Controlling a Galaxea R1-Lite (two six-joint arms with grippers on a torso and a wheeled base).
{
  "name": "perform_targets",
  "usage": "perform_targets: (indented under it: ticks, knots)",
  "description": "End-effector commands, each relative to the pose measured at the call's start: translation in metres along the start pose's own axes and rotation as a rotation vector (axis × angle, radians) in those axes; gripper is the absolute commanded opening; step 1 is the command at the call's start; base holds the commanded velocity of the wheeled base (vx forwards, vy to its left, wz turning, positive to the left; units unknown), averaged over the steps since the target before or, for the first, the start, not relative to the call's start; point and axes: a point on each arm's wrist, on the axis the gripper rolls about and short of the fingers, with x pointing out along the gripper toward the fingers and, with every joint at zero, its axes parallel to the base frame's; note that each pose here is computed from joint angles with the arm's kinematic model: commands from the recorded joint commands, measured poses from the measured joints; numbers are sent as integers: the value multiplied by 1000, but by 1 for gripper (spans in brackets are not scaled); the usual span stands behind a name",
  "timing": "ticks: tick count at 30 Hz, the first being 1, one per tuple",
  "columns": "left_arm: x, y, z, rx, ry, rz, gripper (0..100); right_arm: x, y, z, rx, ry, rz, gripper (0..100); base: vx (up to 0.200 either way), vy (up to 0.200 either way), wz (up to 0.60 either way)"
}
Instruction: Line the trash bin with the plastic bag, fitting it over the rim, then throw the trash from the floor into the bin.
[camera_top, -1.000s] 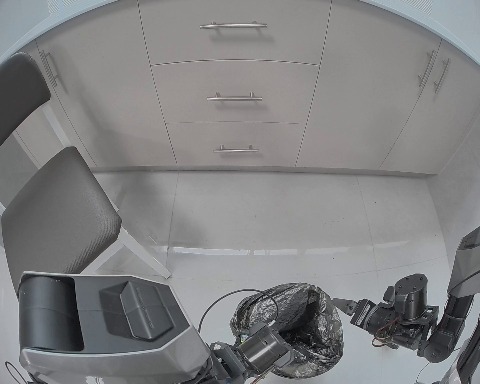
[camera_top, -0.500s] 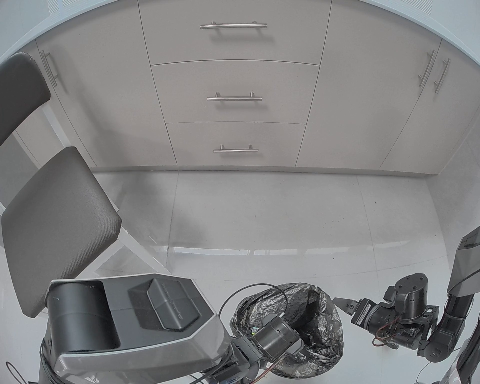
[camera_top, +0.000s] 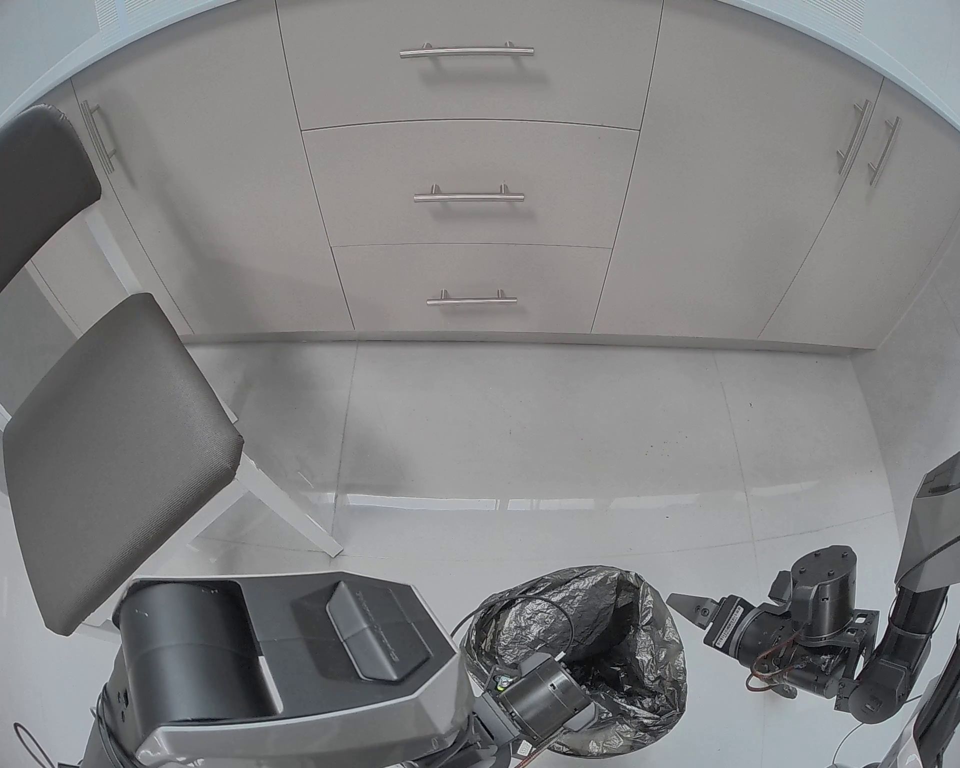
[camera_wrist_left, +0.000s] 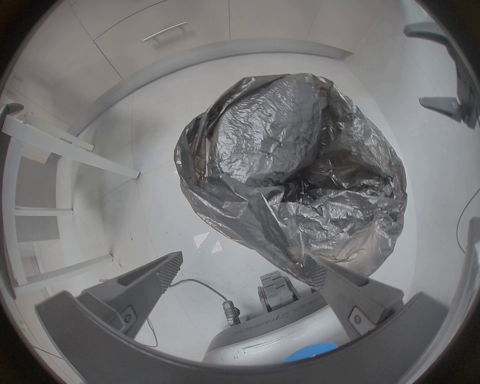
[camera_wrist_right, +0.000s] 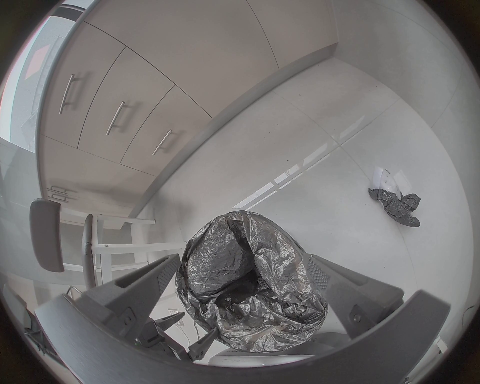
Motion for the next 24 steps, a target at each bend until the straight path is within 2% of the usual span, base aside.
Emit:
perform_targets:
  ticks: [1, 9, 17, 20, 24]
  knots:
    - [-3, 1, -11, 47, 22, 7, 100, -3, -4, -2, 0, 11, -16, 100, 0, 0, 0]
    - [-7, 7, -23, 160, 58, 16, 100, -3, -4, -2, 2, 10, -16, 100, 0, 0, 0]
    - [-7, 8, -23, 224, 65, 18, 100, -3, -4, -2, 2, 10, -16, 100, 0, 0, 0]
    - [-8, 5, -24, 282, 64, 13, 100, -2, -4, -2, 1, 11, -17, 100, 0, 0, 0]
    - [-10, -5, -21, 311, 40, -7, 100, 0, -5, -3, 1, 14, -21, 100, 0, 0, 0]
